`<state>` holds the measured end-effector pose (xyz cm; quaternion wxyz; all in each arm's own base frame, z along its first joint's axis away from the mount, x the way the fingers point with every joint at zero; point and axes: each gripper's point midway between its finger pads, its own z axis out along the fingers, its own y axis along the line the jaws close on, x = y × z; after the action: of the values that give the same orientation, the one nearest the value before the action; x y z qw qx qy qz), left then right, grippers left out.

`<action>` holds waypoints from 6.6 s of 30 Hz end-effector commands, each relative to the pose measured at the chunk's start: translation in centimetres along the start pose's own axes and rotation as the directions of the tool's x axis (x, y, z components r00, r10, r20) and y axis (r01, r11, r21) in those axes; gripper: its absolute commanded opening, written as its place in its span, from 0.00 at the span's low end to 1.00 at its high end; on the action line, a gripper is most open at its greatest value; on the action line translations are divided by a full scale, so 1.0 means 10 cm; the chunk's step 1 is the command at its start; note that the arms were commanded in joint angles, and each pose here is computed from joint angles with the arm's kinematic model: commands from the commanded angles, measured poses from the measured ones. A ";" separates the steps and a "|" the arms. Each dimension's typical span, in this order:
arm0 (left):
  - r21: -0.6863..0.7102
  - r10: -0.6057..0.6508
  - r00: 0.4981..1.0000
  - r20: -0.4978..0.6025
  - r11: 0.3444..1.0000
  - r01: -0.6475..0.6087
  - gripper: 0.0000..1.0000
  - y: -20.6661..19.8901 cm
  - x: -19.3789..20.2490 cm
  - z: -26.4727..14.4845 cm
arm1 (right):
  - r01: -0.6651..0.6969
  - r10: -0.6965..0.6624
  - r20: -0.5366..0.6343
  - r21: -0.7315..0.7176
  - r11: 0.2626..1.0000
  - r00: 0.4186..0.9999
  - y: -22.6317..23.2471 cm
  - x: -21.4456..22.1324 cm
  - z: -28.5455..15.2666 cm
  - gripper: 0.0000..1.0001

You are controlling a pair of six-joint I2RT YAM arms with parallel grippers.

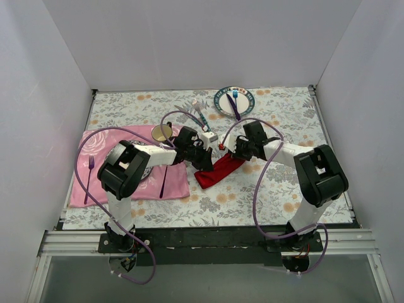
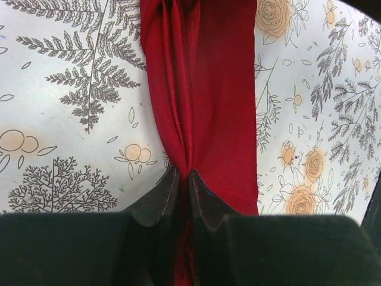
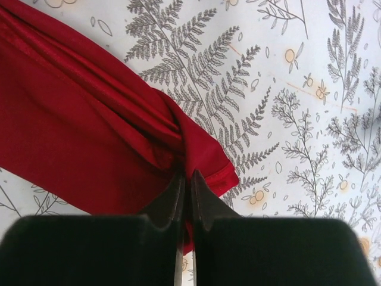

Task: Fold the napkin into a case and place the utensils inside

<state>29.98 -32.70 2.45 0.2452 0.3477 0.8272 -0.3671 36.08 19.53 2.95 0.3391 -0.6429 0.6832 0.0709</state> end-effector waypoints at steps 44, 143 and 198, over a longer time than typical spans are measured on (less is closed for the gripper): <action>-0.006 0.030 0.985 0.169 1.000 -0.029 0.54 -0.06 -0.47 0.28 | -0.348 0.361 -0.075 0.145 0.926 0.930 0.48 0.22 -0.16 0.01; 0.007 0.055 0.998 0.023 0.998 -0.055 0.10 0.03 0.18 0.26 | -0.349 0.357 0.215 -0.075 0.934 0.909 0.19 -0.37 -0.69 0.85; 0.154 -0.219 0.964 0.149 0.968 0.196 0.37 -0.19 -0.43 -0.29 | 0.179 -0.177 -0.059 0.564 0.806 0.982 0.31 0.28 -0.45 0.01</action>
<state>30.79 -33.23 3.65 0.2578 0.2793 0.8143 -0.4387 30.73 16.96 2.83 0.4984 -0.5965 0.6208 -0.1018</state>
